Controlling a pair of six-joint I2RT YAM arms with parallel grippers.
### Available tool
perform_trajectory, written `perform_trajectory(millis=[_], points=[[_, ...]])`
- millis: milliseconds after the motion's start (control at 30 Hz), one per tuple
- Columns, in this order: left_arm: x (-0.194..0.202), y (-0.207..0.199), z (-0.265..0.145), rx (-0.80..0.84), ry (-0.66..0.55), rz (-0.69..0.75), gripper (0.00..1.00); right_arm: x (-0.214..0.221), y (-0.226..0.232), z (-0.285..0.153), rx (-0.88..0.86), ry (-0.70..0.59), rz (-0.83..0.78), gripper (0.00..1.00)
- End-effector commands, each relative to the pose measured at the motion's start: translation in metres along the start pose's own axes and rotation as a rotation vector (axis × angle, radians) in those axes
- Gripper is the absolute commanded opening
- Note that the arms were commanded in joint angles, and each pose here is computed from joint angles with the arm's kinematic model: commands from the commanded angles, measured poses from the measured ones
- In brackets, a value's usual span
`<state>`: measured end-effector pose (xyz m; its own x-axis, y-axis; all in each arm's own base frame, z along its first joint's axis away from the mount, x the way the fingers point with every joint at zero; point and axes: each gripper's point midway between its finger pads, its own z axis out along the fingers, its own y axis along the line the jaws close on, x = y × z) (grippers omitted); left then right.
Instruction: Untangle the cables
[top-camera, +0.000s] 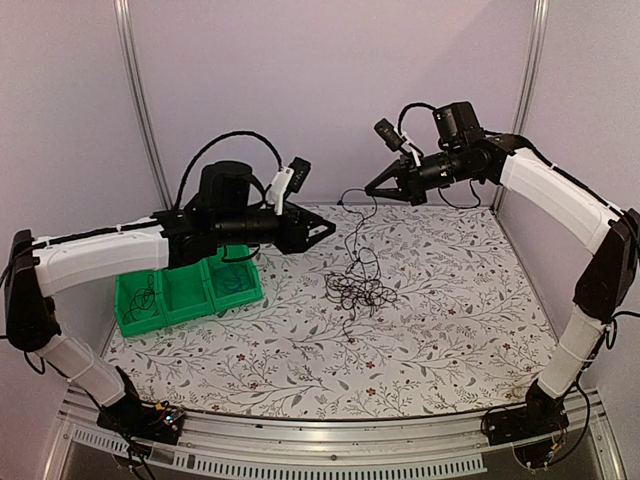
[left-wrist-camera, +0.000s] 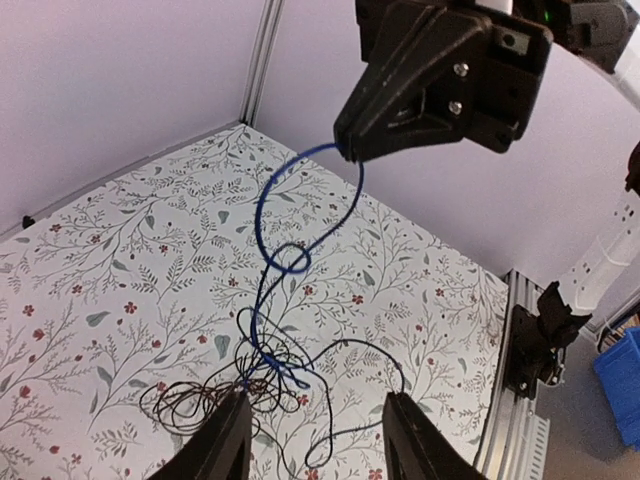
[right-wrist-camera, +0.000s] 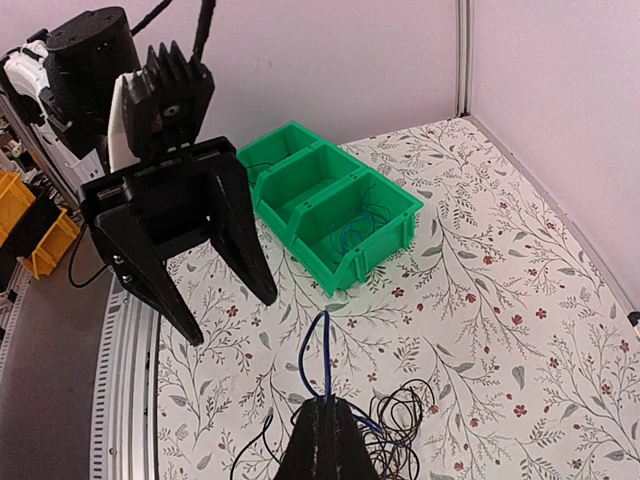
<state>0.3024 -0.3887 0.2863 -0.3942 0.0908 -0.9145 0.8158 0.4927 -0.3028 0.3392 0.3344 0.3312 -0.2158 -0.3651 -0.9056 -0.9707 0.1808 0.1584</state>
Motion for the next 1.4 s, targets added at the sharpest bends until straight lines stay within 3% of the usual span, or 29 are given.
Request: perform_trajectory(millis=[0, 167, 533, 833, 967, 1100, 1167, 1233, 1367], points=[[0.031, -0.007, -0.034, -0.014, 0.076, 0.052, 0.49, -0.005, 0.003, -0.005, 0.019, -0.003, -0.022, 0.0], [0.061, -0.027, -0.02, 0.024, 0.15, 0.167, 0.49, -0.005, 0.003, -0.003, 0.01, -0.009, -0.004, 0.0], [0.085, -0.039, 0.041, -0.018, 0.327, 0.587, 0.49, 0.0, -0.003, 0.003, 0.009, -0.002, 0.033, 0.0], [0.107, -0.048, 0.069, 0.026, 0.395, 0.751, 0.46, 0.0, -0.005, 0.002, 0.022, 0.0, 0.042, 0.0], [0.121, -0.032, 0.071, -0.021, 0.449, 0.798, 0.35, -0.001, -0.006, 0.001, 0.035, 0.0, 0.038, 0.0], [0.119, -0.004, 0.061, -0.178, 0.477, 0.795, 0.08, -0.002, -0.011, -0.005, 0.056, -0.003, 0.038, 0.0], [0.108, 0.006, 0.05, -0.236, 0.457, 0.75, 0.0, -0.001, -0.02, -0.013, 0.079, -0.008, 0.052, 0.0], [0.086, 0.012, 0.033, -0.299, 0.386, 0.698, 0.0, 0.004, -0.039, -0.024, 0.123, -0.012, 0.087, 0.0], [0.019, 0.022, -0.018, -0.432, 0.132, 0.55, 0.0, 0.039, -0.087, -0.044, 0.231, 0.013, 0.194, 0.0]])
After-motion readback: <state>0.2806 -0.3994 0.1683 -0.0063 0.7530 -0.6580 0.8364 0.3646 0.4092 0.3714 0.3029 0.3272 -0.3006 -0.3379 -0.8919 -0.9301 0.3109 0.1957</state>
